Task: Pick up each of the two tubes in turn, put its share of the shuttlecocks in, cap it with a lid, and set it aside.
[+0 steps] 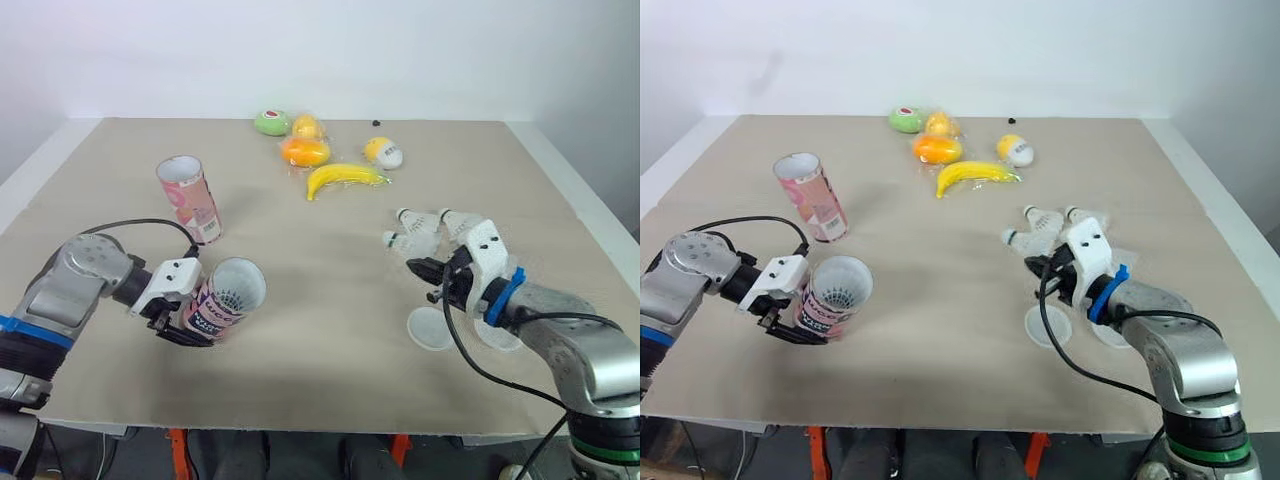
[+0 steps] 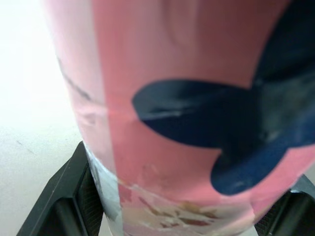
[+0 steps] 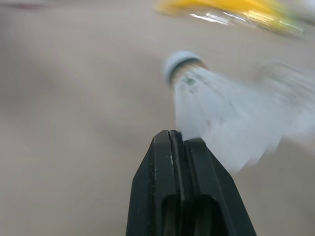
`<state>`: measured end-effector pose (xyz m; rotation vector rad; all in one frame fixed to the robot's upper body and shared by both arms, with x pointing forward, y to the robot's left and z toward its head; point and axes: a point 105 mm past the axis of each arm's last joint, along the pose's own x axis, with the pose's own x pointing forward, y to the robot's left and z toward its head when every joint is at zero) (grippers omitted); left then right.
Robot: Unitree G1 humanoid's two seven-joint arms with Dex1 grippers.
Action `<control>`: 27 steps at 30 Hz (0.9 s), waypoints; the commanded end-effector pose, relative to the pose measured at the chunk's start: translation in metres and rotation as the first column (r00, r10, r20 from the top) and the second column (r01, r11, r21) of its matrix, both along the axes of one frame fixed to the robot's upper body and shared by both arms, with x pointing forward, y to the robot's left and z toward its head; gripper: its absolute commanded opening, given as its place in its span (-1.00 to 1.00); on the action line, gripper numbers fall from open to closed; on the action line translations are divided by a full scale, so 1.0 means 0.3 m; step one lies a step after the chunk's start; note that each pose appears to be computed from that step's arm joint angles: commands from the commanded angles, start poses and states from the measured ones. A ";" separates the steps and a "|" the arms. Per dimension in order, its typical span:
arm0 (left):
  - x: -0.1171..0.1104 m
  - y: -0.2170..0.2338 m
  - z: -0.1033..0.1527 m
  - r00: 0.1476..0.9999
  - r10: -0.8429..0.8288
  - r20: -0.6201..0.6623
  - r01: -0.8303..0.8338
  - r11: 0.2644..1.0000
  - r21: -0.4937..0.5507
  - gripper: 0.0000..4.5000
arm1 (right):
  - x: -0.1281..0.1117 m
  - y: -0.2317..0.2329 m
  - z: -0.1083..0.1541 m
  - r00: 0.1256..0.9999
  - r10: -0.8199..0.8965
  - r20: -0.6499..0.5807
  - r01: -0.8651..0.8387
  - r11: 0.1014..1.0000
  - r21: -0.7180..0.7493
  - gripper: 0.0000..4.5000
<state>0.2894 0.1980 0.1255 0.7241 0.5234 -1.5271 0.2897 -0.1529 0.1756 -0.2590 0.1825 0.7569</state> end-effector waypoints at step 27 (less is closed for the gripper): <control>0.043 0.014 -0.018 0.999 0.007 -0.035 -0.005 0.999 0.038 0.49 | -0.084 0.515 0.272 0.482 0.869 0.116 -0.734 0.472 -0.488 0.07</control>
